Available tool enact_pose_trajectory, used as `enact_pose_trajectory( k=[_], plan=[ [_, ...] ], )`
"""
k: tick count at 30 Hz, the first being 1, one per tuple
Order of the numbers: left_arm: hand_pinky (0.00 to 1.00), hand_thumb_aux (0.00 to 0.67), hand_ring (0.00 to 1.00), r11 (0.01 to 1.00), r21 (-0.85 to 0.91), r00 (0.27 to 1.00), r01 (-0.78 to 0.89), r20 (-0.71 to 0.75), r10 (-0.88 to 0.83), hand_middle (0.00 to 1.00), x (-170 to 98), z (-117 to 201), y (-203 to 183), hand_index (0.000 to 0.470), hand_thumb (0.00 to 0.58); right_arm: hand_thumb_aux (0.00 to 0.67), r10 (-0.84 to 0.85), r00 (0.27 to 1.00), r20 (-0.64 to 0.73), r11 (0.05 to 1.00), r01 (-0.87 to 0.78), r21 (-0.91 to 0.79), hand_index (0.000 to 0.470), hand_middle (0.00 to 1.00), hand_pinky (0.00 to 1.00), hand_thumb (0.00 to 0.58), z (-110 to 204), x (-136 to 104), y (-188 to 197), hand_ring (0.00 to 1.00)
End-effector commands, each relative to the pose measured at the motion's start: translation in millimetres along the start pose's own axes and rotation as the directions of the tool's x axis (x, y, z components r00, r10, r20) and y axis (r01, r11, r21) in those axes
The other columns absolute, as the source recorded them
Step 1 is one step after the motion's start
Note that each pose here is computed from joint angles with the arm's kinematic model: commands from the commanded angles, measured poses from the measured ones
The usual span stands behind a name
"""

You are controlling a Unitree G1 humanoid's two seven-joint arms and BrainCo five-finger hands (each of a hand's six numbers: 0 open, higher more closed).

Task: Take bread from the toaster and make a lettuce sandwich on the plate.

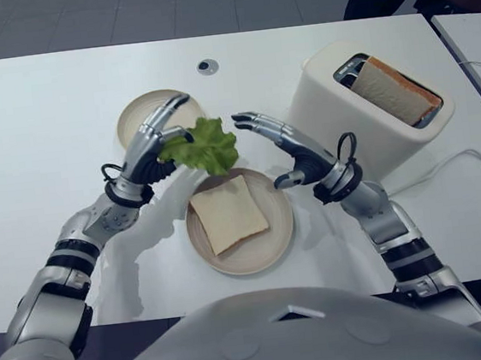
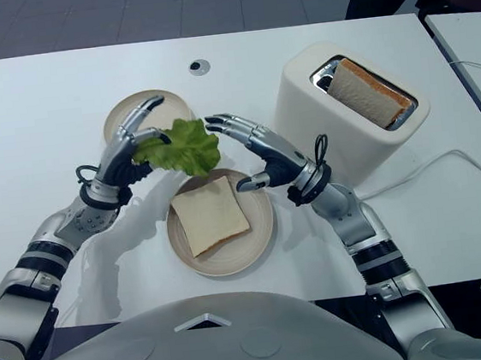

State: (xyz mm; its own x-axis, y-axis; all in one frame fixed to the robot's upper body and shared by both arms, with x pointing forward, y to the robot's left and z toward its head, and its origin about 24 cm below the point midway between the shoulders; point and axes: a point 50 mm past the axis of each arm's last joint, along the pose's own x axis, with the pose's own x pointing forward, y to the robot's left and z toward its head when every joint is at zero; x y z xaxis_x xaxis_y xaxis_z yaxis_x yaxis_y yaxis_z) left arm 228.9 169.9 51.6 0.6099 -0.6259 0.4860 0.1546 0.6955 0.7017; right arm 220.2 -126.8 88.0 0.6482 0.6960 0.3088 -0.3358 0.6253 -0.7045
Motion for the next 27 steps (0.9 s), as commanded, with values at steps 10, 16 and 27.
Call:
enact_pose_trajectory(
  k=[10, 16, 27],
  plan=[
    [0.0, 0.67, 0.0, 0.907, 0.006, 0.897, 0.42, -0.157, -0.414, 0.0, -47.1, -8.3, -36.3, 0.47, 0.58, 0.0, -0.061, 0.998, -0.033, 0.998, 0.06, -0.026, 0.0, 0.0, 0.0, 0.0, 2.7, -14.8, -24.4, 0.0],
    [0.0, 0.67, 0.0, 0.905, -0.005, 0.902, 0.425, -0.086, -0.424, 0.0, -45.0, 1.7, -33.8, 0.47, 0.58, 0.0, -0.061, 0.997, -0.039, 0.997, 0.06, -0.039, 0.0, 0.0, 0.0, 0.0, 3.9, -17.9, -28.2, 0.0],
    [0.0, 0.0, 0.0, 0.917, -0.06, 0.918, 0.394, -0.021, -0.396, 0.0, -38.9, 16.6, -24.6, 0.0, 0.0, 0.0, -0.07, 0.997, -0.042, 0.995, 0.067, -0.073, 0.0, 0.0, 0.0, 0.0, 2.3, -20.3, -38.1, 0.0]
  ],
)
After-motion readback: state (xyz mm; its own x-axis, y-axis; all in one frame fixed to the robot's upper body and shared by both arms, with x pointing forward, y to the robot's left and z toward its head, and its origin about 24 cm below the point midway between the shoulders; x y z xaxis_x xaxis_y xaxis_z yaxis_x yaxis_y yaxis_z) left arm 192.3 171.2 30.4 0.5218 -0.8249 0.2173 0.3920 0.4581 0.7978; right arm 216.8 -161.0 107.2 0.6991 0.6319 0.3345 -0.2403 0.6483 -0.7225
